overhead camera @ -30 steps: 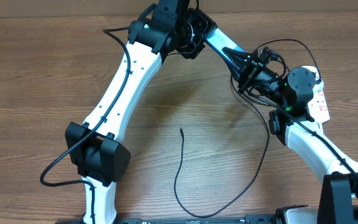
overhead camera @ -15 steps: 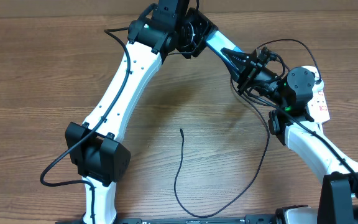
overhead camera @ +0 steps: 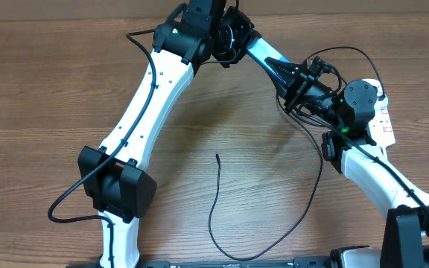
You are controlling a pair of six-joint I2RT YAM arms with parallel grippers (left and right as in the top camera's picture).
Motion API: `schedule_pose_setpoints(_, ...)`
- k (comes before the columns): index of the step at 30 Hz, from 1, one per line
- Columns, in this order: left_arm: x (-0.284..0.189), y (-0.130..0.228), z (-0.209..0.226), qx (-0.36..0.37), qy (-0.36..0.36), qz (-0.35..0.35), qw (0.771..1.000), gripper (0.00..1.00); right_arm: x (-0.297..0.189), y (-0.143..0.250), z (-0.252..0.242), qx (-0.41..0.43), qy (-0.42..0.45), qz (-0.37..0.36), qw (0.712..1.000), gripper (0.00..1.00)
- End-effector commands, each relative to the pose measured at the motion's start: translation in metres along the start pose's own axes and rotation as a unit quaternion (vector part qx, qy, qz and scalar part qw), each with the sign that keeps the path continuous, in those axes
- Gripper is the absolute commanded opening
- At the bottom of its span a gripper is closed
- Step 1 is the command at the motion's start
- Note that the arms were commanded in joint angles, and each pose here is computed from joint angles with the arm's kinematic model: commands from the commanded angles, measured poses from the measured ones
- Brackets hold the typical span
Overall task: Plug charger to phone and switch on socket
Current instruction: 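Regrasp the phone's end with the left gripper from above, then open the right gripper and withdraw it from the phone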
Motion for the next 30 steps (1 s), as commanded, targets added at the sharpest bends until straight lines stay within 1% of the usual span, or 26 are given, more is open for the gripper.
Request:
schedule_pose_setpoints(1,0.003,0.003,0.005,-0.019,-0.016,0.004,1.0,0.04,0.002,0.006,0.013,0.049,-0.017,0.012,0.999,0.14)
schedule_pose_setpoints(5,0.003,0.003,0.005,-0.019,-0.017,0.004,1.0,0.04,0.002,0.006,0.013,0.049,-0.017,0.012,0.999,0.37)
schedule_pose_setpoints(7,0.003,0.003,0.005,-0.019,-0.016,0.004,1.0,0.04,0.002,0.006,0.013,0.049,-0.017,0.012,0.999,0.4)
schedule_pose_setpoints(14,0.003,0.001,0.005,-0.019,-0.018,-0.009,1.0,0.04,0.002,0.006,0.013,0.049,-0.017,0.012,0.999,0.44)
schedule_pose_setpoints(16,0.002,-0.001,0.005,-0.02,-0.017,-0.01,1.0,0.04,0.002,0.006,0.013,0.049,-0.017,0.012,0.999,0.5)
schedule_pose_setpoints(17,0.002,-0.002,0.005,-0.021,-0.017,-0.011,1.0,0.04,0.002,0.006,0.013,0.049,-0.017,0.012,0.999,0.55)
schedule_pose_setpoints(19,0.0,-0.007,0.005,-0.017,-0.016,-0.013,1.0,0.04,0.002,0.006,0.013,0.046,-0.017,0.012,0.999,0.7)
schedule_pose_setpoints(21,-0.003,-0.015,0.006,-0.009,-0.014,-0.018,1.0,0.04,0.001,0.005,0.013,0.038,-0.018,0.011,0.999,0.82)
schedule_pose_setpoints(23,-0.008,-0.025,0.007,-0.006,-0.01,-0.014,1.0,0.04,0.001,0.006,0.012,0.037,-0.017,0.013,0.999,0.96)
schedule_pose_setpoints(24,-0.011,-0.03,0.007,-0.01,-0.007,-0.007,1.0,0.04,0.001,0.006,0.012,0.037,-0.016,0.013,0.999,1.0)
schedule_pose_setpoints(27,-0.021,-0.046,0.009,-0.017,0.002,0.005,1.0,0.04,0.001,0.007,0.012,0.009,-0.014,0.018,1.0,1.0)
schedule_pose_setpoints(30,-0.034,-0.065,0.011,-0.003,0.015,0.019,1.0,0.04,0.001,0.008,0.011,-0.033,-0.012,0.026,0.999,1.0)
Point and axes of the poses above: each gripper's point midway between its finger pads, its own x axis out along the fingers, its own z axis along the line the jaws close on, y = z × x, the point moved 8 cm from there along -x, back along the fingers, and after that the axes turned 8 degrees about -x, right-handed, at the moved point
